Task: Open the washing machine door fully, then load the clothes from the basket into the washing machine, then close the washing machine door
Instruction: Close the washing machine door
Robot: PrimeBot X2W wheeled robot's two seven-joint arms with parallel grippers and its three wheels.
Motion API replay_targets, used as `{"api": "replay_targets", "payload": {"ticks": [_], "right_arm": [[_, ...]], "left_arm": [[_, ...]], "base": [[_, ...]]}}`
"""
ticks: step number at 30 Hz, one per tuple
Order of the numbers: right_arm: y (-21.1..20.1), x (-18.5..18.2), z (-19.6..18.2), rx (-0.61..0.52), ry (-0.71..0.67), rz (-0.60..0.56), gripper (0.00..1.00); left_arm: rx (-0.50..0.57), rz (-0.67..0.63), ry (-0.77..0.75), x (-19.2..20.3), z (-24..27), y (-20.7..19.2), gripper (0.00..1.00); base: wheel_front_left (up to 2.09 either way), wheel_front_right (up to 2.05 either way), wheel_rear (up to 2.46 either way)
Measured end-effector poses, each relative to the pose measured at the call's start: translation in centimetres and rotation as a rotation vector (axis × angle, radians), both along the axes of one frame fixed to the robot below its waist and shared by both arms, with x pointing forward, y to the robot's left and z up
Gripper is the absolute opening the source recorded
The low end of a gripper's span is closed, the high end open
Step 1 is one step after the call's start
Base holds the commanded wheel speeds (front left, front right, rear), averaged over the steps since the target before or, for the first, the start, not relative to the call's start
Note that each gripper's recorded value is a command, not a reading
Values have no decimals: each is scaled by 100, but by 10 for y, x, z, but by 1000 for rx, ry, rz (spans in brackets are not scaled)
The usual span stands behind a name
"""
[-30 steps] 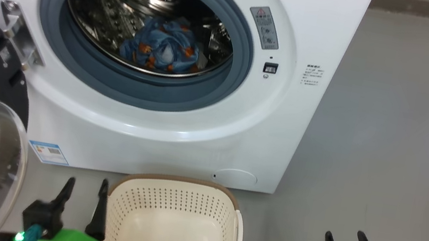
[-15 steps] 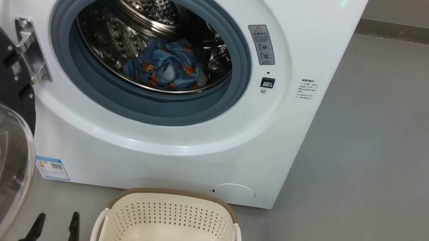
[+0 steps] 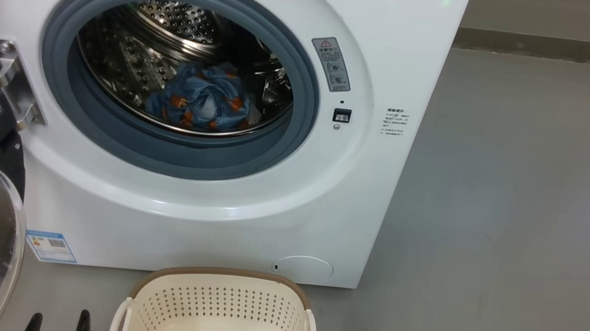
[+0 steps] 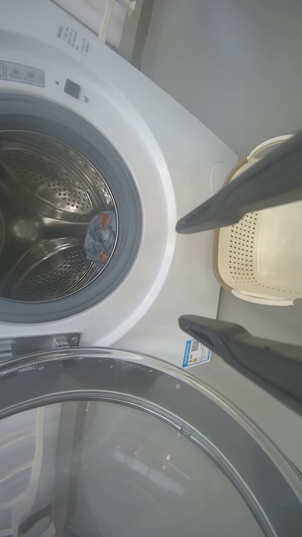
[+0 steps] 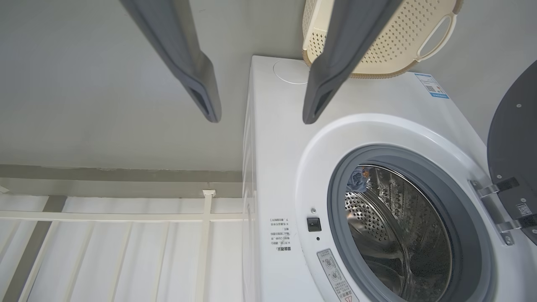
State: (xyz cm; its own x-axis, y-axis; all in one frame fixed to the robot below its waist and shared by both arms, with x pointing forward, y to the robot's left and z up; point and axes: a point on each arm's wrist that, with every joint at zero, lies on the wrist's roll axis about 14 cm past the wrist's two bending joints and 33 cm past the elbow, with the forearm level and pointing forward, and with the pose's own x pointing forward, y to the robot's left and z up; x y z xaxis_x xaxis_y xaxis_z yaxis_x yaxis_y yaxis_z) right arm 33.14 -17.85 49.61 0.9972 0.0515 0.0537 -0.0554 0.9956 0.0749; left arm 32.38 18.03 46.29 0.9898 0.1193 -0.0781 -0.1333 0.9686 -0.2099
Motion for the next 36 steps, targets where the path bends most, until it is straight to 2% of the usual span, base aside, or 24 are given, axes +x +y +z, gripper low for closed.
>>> {"api": "replay_targets", "payload": {"ticks": [12, 27, 36], "right_arm": [[-2, -2, -1, 1, 5, -8, 100], [-1, 0, -3, 1, 12, -3, 100], [0, 0, -4, 1, 13, 0, 100]], "left_arm": [[25, 24, 4, 0, 0, 6, 100], [27, 32, 9, 0, -1, 7, 100], [27, 35, 10, -1, -1, 8, 100]], "base": [[-37, 37, 0], [-172, 172, 0], [-79, 79, 0]]}}
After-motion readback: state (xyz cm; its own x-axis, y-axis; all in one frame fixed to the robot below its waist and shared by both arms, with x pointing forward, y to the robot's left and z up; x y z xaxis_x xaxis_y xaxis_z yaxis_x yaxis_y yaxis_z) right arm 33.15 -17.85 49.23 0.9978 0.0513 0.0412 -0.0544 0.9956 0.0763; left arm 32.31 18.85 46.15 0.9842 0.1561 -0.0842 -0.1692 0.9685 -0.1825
